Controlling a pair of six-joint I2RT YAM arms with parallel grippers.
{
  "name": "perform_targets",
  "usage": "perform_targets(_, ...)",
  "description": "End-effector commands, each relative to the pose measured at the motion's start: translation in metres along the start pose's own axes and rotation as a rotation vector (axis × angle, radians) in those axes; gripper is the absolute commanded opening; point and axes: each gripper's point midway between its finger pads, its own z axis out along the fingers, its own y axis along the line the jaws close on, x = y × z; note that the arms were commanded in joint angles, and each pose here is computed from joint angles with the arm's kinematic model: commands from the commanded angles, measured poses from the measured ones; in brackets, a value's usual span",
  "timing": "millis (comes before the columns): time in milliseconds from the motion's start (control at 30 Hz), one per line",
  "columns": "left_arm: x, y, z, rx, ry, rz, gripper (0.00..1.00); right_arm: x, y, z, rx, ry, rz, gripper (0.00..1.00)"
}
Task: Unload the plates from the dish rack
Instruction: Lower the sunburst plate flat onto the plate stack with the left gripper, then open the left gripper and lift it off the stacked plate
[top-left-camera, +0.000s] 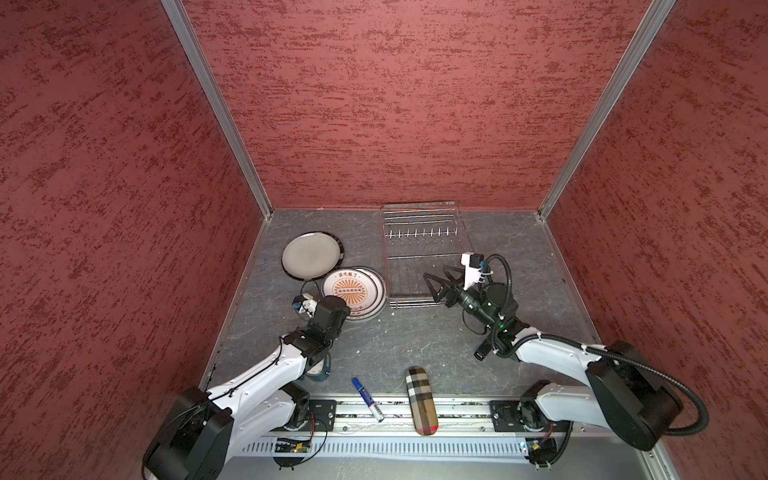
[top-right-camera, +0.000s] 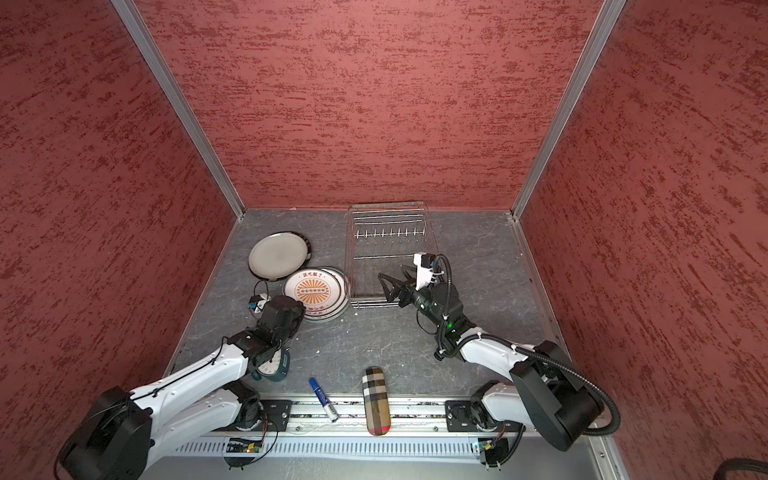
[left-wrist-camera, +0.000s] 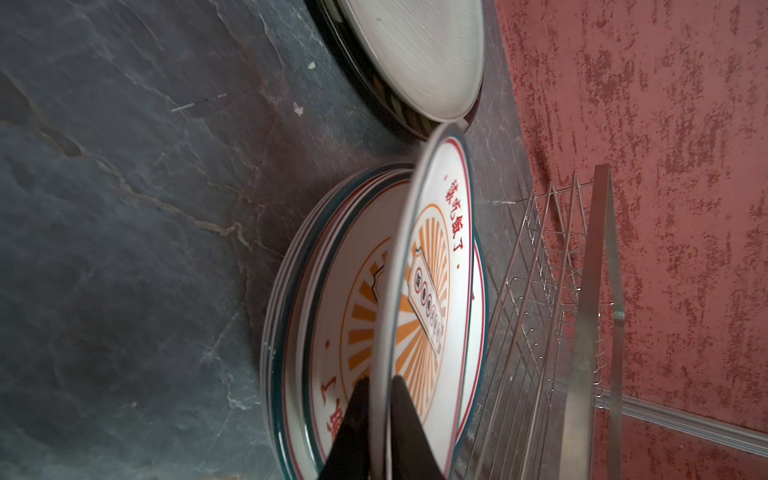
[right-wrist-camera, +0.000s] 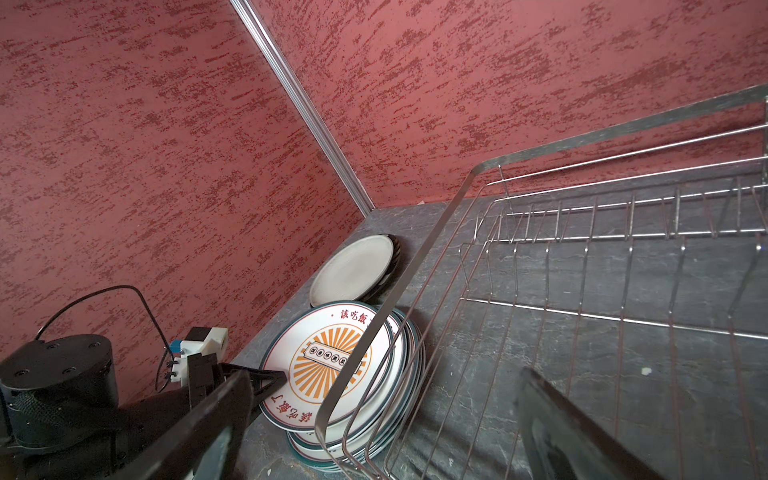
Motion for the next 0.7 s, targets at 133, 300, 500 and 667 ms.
perform_targets(133,0.005,-0.006,-0.005,0.02,0.015,-0.032,0.21,-0.008,0.0,0.001,0.016,-0.026,-0.004,0.99)
perform_targets(300,0.014,-0.014,-0.008,0.023,0.022,0.005,0.3,-0.008,0.0,0.002,0.019,-0.024,-0.002,0.99)
perform_targets(500,0.02,-0.012,-0.003,0.029,0.035,-0.022,0.34,-0.007,-0.002,0.002,0.027,-0.022,-0.001,0.99)
perform_targets(667,0.027,-0.017,-0.001,0.036,0.063,-0.01,0.37,-0.008,-0.003,0.0,0.036,-0.024,-0.006,0.99)
